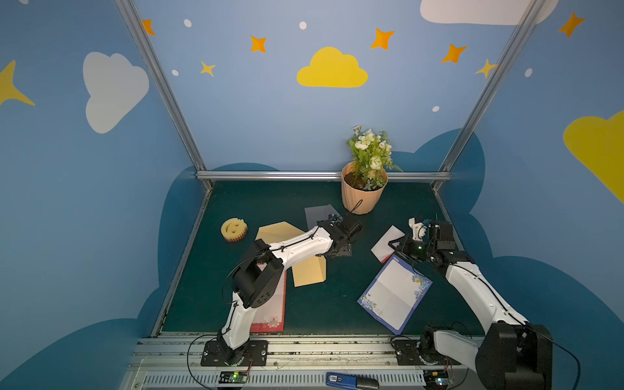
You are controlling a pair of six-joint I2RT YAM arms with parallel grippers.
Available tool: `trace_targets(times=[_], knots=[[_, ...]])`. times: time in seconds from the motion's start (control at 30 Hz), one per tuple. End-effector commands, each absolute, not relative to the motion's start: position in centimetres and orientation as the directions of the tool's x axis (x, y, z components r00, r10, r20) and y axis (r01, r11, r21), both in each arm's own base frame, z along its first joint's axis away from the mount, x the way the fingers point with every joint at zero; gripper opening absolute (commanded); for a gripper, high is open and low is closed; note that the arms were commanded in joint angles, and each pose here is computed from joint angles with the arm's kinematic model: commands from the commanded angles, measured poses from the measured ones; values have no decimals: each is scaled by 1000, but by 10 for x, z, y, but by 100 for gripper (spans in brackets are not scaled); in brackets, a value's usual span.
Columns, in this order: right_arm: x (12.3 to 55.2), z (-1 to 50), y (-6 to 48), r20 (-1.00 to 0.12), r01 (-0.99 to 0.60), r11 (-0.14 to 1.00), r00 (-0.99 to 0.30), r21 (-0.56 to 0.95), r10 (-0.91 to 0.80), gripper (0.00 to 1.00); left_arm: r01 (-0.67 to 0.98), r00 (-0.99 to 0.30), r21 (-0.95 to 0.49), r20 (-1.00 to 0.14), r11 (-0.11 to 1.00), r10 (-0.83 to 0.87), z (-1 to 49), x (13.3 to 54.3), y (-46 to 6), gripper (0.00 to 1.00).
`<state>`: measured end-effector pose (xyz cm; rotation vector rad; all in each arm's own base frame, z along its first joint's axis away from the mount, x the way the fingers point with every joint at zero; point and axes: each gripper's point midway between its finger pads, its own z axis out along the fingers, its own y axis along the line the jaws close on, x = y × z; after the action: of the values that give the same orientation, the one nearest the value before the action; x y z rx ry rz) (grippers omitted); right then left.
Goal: Fold the letter paper in half and place it into the envelope
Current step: Place the envelope at the center of the board.
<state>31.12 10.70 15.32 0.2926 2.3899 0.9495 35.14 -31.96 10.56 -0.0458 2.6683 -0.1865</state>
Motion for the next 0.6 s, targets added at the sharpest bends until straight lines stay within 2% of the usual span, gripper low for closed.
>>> trace_targets(times=[0.0,0.07,0.23,0.37,0.57], knots=[[313,163,114,-414,-22,719,-829,695,375,6,24,-871,-260,-479,965,-107,146,364,-291,92],[311,159,118,-408,-22,723,-837,690,365,7,-15,-896,-297,-421,955,-145,133,351,-262,94],[311,150,126,-389,-17,731,-855,682,342,7,-112,-926,-281,-319,953,-203,93,295,-208,98],[312,145,132,-383,-18,737,-863,676,330,7,-160,-930,-321,-268,933,-252,71,270,-200,100],[314,145,138,-383,-28,741,-869,671,313,7,-191,-928,-345,-242,919,-284,54,264,-203,100]])
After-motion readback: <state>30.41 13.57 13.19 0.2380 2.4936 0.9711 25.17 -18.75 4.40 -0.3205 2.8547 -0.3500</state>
